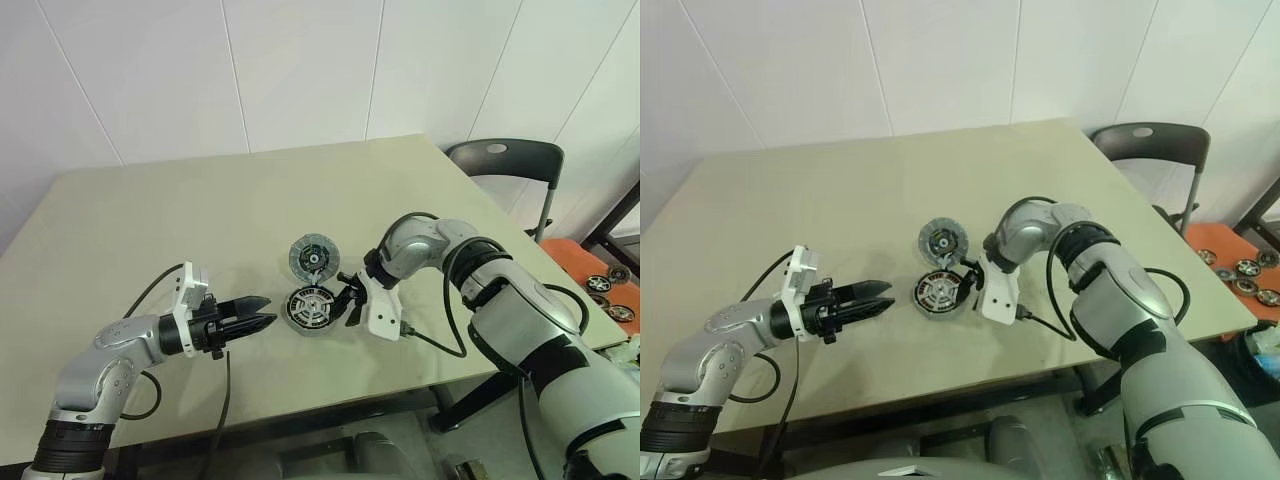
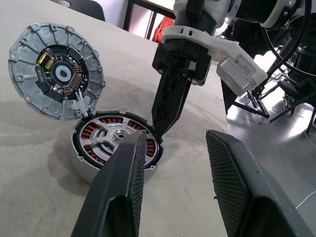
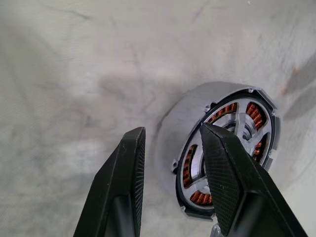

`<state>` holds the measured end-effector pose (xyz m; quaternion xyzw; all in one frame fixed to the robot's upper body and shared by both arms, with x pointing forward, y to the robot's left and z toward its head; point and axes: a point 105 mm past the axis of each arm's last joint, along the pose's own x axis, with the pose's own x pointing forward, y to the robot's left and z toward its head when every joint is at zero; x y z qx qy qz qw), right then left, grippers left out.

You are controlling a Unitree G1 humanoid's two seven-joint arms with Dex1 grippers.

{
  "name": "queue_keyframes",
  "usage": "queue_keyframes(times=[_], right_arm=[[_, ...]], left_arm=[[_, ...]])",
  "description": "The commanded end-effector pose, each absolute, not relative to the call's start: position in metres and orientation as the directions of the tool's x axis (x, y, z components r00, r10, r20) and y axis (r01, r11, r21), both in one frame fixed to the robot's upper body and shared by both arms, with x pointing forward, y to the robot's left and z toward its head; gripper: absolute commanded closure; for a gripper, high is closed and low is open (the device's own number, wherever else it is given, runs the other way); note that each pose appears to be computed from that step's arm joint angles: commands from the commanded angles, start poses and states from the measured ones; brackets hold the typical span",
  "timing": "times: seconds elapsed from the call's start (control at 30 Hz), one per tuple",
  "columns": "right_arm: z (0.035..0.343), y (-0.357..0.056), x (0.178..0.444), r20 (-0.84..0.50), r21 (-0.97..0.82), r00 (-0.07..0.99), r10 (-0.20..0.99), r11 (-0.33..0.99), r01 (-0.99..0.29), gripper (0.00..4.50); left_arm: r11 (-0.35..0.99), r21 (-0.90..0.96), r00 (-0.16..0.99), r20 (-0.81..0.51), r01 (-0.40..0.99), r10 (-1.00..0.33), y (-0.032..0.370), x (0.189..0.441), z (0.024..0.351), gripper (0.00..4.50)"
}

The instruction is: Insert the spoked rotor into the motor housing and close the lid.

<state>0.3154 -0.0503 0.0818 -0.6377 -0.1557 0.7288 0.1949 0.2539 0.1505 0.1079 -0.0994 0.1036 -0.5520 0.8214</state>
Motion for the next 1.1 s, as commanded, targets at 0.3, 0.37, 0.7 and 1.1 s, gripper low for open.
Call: queue_keyframes(times=[0.3,0.37,0.7,1.1], right_arm=[[0.0971,-0.0438,0.3342,-0.868,-0.491,-0.018,0.496,-0.863,-0.115,2.63],[0.0973,-0.0446,0.3352,-0.872,-0.485,-0.013,0.49,-0.866,-0.12,2.63],[0.1028,-0.0366,0.3301,-0.854,-0.514,-0.04,0.519,-0.854,-0.083,3.03],[0.1003,-0.0392,0.3299,-0.857,-0.509,-0.04,0.514,-0.856,-0.09,4.08]], left_arm=[[0.352,-0.254,0.358,-0.024,0.901,-0.933,0.1497,0.2509,0.1174,2.41],[0.352,-0.255,0.358,-0.024,0.901,-0.933,0.15,0.2509,0.117,2.41],[0.353,-0.255,0.359,-0.024,0.9,-0.933,0.1512,0.2517,0.1157,2.41],[0.353,-0.258,0.361,-0.021,0.899,-0.932,0.1513,0.2522,0.114,2.41]])
